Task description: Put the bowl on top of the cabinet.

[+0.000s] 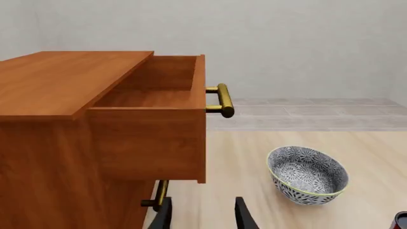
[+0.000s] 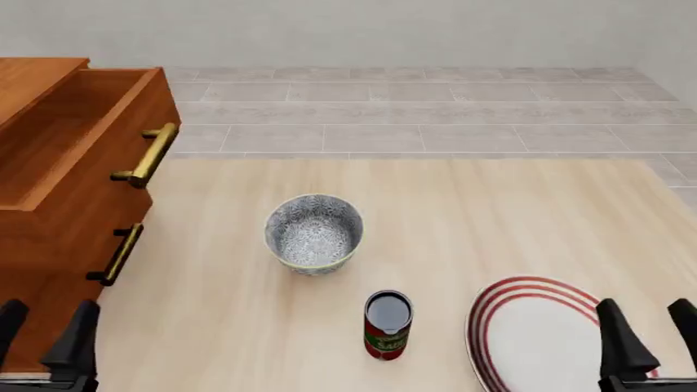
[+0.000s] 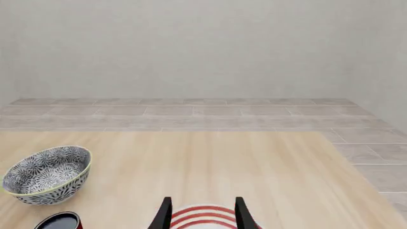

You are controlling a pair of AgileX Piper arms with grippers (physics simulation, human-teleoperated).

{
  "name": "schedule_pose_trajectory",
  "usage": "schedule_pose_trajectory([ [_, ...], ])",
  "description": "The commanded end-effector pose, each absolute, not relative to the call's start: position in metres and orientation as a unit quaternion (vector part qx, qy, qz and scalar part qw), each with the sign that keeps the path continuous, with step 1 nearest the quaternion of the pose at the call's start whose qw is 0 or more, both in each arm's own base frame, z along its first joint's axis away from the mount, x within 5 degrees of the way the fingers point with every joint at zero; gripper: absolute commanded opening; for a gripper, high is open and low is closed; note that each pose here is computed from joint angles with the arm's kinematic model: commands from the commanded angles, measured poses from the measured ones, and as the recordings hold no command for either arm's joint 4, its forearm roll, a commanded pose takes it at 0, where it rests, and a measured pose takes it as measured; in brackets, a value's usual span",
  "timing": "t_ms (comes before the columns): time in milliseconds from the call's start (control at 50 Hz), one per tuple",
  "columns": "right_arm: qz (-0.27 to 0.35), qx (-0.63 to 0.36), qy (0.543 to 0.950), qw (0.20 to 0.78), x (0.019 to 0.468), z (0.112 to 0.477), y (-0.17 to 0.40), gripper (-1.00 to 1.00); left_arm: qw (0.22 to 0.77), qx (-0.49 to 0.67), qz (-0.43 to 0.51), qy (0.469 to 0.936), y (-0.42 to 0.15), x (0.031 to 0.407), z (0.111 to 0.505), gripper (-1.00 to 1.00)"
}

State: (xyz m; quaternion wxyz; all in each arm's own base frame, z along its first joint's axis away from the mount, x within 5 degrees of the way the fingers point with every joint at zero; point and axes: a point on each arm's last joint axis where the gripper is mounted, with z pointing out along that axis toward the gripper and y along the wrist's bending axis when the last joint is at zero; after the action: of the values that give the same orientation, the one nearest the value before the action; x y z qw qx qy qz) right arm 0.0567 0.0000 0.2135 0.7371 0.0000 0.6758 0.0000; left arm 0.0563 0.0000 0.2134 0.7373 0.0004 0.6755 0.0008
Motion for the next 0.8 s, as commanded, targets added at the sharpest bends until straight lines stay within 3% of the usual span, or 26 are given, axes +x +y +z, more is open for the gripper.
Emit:
schedule_pose_trajectory([
  [20, 0.0, 0.0, 0.676, 0.737, 0.0583, 0.214, 0.0, 1.0, 0.737, 0.001, 0.002, 0.675, 0.0001, 0.0565, 0.2137, 1.0],
  [800, -0.001, -0.001, 0.676, 0.737, 0.0591, 0.2143, 0.0, 1.0, 0.718, 0.028, -0.026, 0.695, -0.0047, 0.0617, 0.2123, 1.0],
])
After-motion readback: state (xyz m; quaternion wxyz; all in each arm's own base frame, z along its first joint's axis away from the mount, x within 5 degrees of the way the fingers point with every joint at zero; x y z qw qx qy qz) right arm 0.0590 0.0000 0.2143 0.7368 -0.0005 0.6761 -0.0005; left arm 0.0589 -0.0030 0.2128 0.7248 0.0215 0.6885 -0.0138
